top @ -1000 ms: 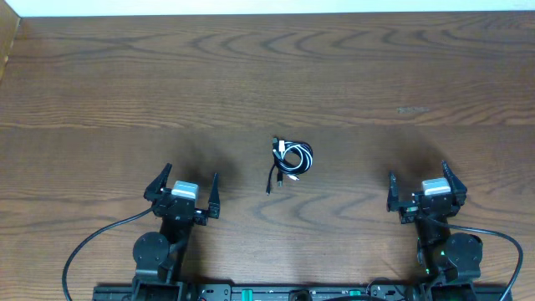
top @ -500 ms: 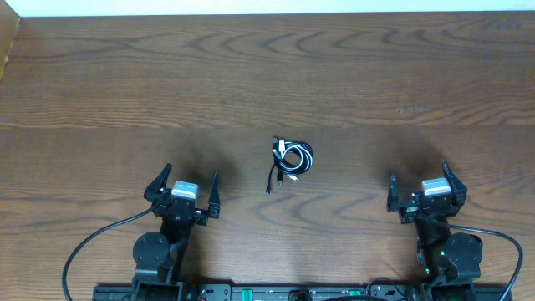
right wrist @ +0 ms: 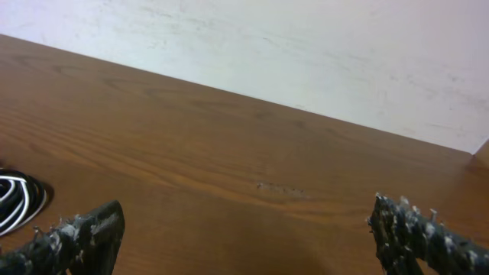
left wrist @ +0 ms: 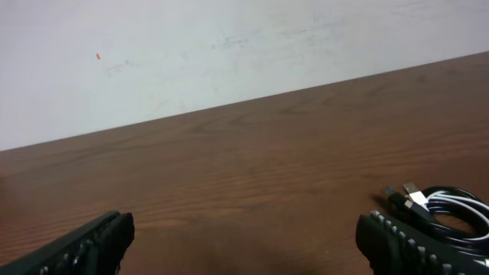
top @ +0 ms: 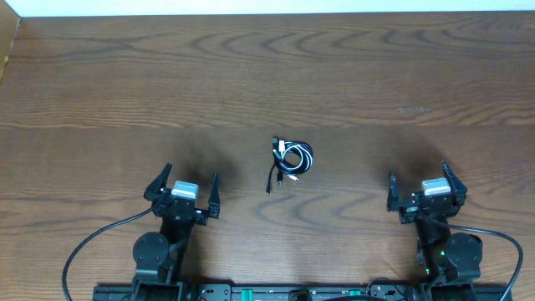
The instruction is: Untangle cables
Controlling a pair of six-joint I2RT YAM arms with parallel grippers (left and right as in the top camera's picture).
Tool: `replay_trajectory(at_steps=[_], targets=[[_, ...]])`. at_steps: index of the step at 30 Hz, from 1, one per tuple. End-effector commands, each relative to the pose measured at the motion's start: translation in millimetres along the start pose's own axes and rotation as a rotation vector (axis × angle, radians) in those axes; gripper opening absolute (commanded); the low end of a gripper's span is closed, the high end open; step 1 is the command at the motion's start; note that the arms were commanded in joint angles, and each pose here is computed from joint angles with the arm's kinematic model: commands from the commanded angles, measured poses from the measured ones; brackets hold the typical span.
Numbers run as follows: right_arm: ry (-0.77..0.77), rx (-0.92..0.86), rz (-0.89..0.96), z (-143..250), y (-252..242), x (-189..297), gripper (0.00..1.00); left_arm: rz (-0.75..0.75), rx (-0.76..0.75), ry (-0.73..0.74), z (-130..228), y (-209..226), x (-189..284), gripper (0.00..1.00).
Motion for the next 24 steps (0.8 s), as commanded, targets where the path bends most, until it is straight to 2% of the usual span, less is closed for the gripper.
replay_trajectory(at_steps=[1,21,24], targets=[[0.007,0.006,0.013,2,-2,0,0.99,0.047,0.002,0.039,13,-8,-1,0.98],[-0.02,0.007,-0.005,-4,0,0,0.99,0.047,0.002,0.039,13,-8,-1,0.98],[-0.041,0.007,-0.062,-8,9,0,0.99,0.047,0.002,0.039,13,-8,-1,0.98]])
Point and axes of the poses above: each gripper's point midway between its finger pads, its own x axis back along the fingers, its own y axis along the line the jaws close on, z = x × y, the point moved 1 cm from there along x, back along the fingers, and after that the axes turned 4 degrees about x, right-handed, at the moved point
